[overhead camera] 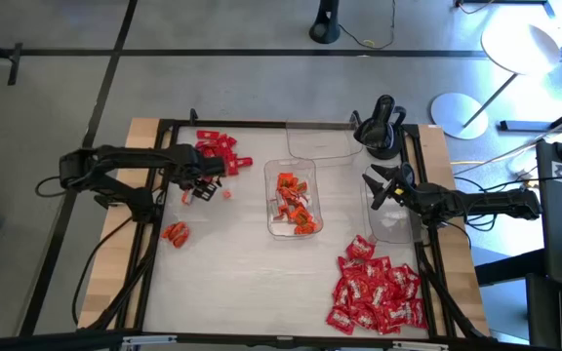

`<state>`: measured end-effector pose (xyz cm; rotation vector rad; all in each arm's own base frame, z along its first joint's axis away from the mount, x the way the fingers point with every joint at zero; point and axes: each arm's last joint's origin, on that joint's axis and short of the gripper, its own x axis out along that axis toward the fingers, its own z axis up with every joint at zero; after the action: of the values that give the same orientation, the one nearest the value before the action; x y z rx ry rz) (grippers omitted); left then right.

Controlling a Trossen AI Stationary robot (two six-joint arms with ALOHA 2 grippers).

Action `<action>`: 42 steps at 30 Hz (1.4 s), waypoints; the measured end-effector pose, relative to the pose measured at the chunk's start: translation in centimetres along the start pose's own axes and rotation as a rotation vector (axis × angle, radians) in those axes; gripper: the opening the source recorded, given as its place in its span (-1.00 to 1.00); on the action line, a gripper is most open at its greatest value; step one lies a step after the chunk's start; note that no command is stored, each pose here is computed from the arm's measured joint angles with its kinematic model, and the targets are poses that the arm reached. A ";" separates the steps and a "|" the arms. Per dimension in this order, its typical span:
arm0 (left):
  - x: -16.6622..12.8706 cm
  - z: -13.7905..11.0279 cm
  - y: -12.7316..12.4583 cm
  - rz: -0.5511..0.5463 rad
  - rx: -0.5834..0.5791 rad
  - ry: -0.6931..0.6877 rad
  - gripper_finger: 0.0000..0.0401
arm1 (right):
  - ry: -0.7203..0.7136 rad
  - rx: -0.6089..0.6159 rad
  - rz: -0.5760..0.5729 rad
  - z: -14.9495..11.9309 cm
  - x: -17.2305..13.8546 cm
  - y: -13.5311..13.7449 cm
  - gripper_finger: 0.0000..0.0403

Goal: Sort candy
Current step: Put the orange chocolate into the bottom left transparent bin

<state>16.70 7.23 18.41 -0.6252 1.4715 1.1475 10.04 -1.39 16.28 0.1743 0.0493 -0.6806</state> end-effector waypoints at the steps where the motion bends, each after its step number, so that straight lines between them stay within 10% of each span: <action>1: 0.5 0.0 0.0 -0.013 0.002 0.009 0.26 | 0.000 0.000 0.000 0.0 0.0 0.0 0.14; 21: 5.1 -0.5 0.7 -0.164 -0.012 0.089 0.25 | 0.001 0.001 -0.001 0.0 0.0 0.0 0.14; 29: 5.1 -0.4 0.6 -0.187 0.005 0.088 -0.13 | 0.001 0.001 -0.001 0.0 0.0 0.0 0.14; 42: -0.2 1.1 -1.1 -0.342 0.020 -0.071 -0.45 | 0.002 0.001 0.000 0.0 0.0 0.0 0.14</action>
<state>18.15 7.72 18.34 -0.7801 1.2557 0.8778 10.04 -1.39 16.25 0.1758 0.0510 -0.6805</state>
